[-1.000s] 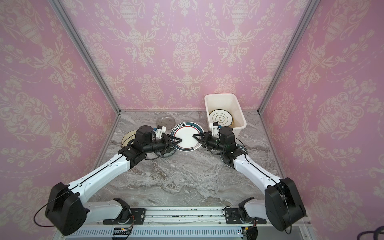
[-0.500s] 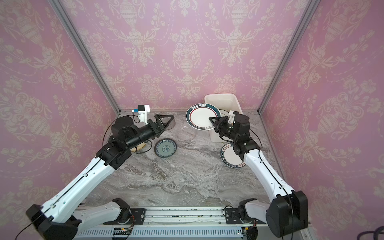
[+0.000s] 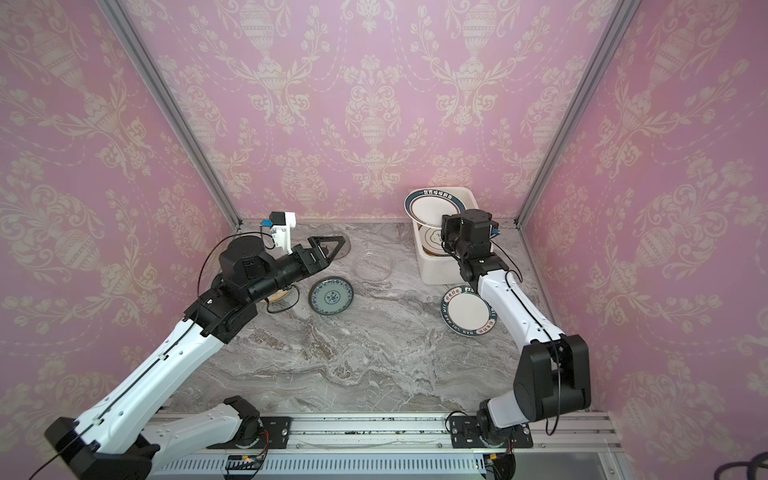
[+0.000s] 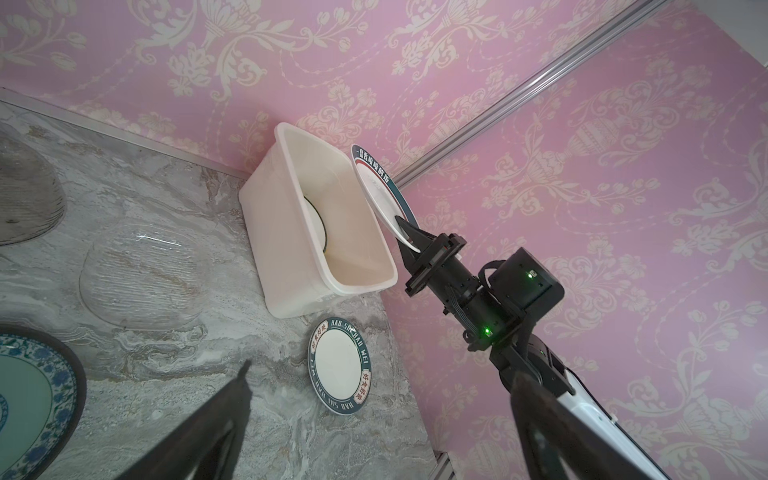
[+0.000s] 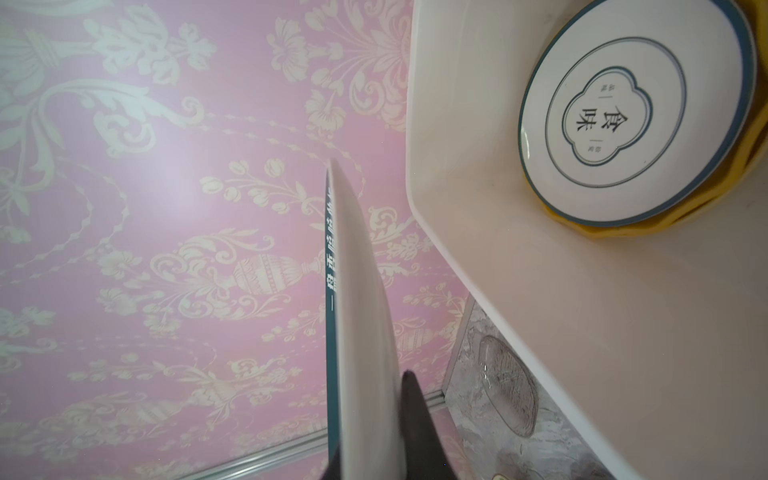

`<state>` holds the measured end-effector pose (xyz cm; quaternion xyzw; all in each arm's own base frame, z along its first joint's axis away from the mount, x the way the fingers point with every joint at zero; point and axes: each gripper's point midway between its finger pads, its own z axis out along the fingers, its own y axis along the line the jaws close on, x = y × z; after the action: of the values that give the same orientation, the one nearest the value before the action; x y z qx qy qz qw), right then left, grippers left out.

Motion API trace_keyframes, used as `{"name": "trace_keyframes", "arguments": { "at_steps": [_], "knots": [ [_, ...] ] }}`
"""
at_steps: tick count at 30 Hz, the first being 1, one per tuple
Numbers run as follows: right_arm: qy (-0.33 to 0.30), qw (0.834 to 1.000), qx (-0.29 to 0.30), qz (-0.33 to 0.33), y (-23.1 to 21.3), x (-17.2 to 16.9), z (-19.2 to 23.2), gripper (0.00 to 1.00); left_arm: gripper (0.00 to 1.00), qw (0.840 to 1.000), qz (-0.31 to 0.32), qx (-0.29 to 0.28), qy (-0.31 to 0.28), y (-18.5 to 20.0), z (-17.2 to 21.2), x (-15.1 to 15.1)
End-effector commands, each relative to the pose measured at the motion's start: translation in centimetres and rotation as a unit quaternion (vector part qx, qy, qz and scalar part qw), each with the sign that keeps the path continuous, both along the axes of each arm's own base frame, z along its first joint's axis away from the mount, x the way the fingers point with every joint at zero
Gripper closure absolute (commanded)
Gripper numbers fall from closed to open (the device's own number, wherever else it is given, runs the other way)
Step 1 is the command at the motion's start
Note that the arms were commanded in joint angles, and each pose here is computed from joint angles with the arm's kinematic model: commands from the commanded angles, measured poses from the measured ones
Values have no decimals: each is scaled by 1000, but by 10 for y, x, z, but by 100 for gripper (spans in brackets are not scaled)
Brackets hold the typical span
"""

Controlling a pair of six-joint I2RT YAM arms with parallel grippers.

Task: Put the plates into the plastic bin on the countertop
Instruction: 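Carry the rimmed plate to the bin and lower it in with the right gripper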

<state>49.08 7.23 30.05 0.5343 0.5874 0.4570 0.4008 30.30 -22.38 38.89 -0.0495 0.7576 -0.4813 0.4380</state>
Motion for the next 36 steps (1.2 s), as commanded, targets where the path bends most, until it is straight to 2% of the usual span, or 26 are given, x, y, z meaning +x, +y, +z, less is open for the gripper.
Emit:
{"name": "trace_keyframes", "arguments": {
  "at_steps": [1,5,16,36],
  "knots": [
    [-31,997,3,-71,-22,15,29,100,1,1000,-2,23,-17,6,1,0],
    [10,993,2,-117,-35,31,1,100,1,1000,-1,28,-12,12,-4,2],
    [81,985,-3,-153,-44,77,-61,100,1,999,8,30,15,30,-19,14],
    [180,965,-11,-191,-49,76,-126,100,1,998,11,26,50,39,-41,19]
  ]
}}
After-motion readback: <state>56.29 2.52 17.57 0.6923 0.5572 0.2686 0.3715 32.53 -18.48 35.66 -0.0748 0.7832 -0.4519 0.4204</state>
